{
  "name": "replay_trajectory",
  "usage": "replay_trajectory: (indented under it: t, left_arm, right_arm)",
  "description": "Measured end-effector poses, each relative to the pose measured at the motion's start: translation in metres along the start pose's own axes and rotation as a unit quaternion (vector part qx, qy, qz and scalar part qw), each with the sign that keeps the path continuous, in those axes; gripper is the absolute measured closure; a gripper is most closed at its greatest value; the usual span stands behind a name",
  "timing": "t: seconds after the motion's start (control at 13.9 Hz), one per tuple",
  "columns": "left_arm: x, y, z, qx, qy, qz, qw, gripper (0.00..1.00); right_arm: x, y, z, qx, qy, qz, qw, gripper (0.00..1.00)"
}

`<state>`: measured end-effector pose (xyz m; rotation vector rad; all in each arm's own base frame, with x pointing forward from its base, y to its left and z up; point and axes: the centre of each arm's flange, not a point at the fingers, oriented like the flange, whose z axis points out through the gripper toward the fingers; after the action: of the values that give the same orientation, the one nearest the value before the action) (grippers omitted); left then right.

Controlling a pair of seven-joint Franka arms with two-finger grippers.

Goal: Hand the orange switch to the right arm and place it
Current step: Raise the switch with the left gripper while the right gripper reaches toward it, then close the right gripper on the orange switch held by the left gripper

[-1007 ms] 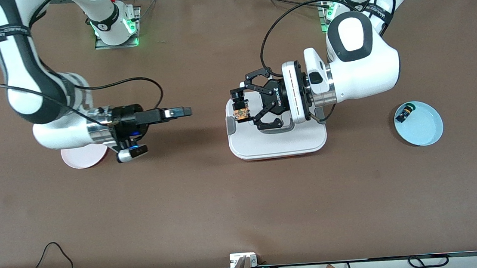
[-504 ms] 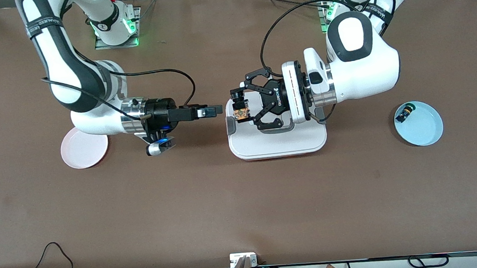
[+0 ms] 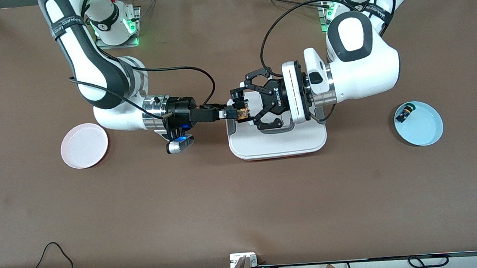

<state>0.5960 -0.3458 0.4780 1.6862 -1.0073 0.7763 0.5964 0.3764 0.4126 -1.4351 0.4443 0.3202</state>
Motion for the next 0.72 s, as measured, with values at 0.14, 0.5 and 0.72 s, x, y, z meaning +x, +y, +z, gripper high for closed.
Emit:
replay_trajectory:
  t: [0.14, 0.5, 0.72]
  left_arm:
    - [0.0000, -0.0001, -0.0001, 0.000, 0.000, 0.000, 1.000, 0.28]
    - [0.0000, -0.0001, -0.0001, 0.000, 0.000, 0.000, 1.000, 0.28]
    - [0.0000, -0.0001, -0.0001, 0.000, 0.000, 0.000, 1.000, 0.28]
  right_arm:
    - [0.0007, 0.0014, 0.0006, 0.000, 0.000, 0.001, 1.000, 0.04]
    - [0.0031, 0.0041, 0.0007, -0.001, 0.003, 0.003, 1.000, 0.11]
    - [0.0057, 0.0036, 0.0028, 0.000, 0.003, 0.002, 1.000, 0.23]
